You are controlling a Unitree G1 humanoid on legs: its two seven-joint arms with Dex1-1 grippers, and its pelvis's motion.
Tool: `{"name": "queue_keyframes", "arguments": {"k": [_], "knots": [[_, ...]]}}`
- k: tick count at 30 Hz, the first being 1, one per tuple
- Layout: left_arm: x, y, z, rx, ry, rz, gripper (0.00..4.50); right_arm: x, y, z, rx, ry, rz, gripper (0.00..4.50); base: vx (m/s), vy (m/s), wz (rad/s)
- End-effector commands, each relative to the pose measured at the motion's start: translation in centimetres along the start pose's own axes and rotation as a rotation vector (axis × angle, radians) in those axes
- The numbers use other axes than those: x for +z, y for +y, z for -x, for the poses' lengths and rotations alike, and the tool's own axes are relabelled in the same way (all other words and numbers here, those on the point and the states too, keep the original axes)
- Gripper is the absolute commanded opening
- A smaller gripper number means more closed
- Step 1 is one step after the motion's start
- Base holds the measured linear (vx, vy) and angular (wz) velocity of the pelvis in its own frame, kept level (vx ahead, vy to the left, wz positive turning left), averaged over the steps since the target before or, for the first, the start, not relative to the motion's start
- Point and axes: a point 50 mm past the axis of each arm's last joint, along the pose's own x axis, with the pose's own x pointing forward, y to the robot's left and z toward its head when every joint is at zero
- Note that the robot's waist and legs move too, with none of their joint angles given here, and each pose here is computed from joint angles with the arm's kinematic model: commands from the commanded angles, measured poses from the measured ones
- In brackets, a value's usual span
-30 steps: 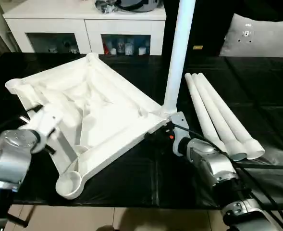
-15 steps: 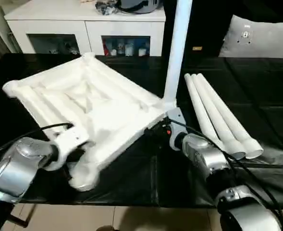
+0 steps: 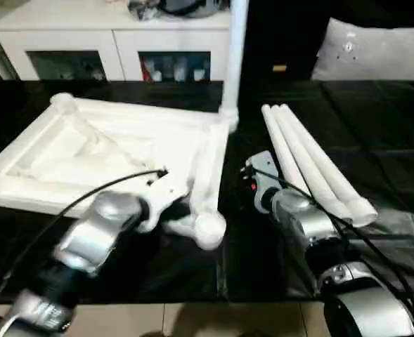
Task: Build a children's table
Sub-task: Rotate table base
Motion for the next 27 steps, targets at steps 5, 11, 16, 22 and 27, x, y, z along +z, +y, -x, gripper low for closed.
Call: {"name": "queue_keyframes", "arguments": {"k": [5,11,16,22,27], "knots": [[2.2,-0.2,-1.8,0.085,-0.144,0.031,0.05,2.7,-2.4,1.3,-0.127,-0.139,-0.031,4.50,0.000,0.000,0.00],[2.8,0.0,-1.5,0.120,-0.220,0.049,0.22,5.0,-4.3,2.9,-0.329,-0.165,0.022,4.50,0.000,0.000,0.00],[2.2,0.1,0.6,0.085,-0.224,-0.011,0.54,5.4,-4.7,3.8,-0.354,-0.017,-0.062,4.50,0.000,0.000,0.00],[1.8,-0.8,2.8,-0.008,-0.237,-0.053,1.19,4.9,-4.4,4.9,-0.356,0.139,-0.127,4.50,0.000,0.000,0.00],[2.4,-1.1,3.4,-0.032,-0.264,-0.052,1.57,4.7,-4.3,5.6,-0.393,0.209,-0.145,4.50,0.000,0.000,0.00]]}}
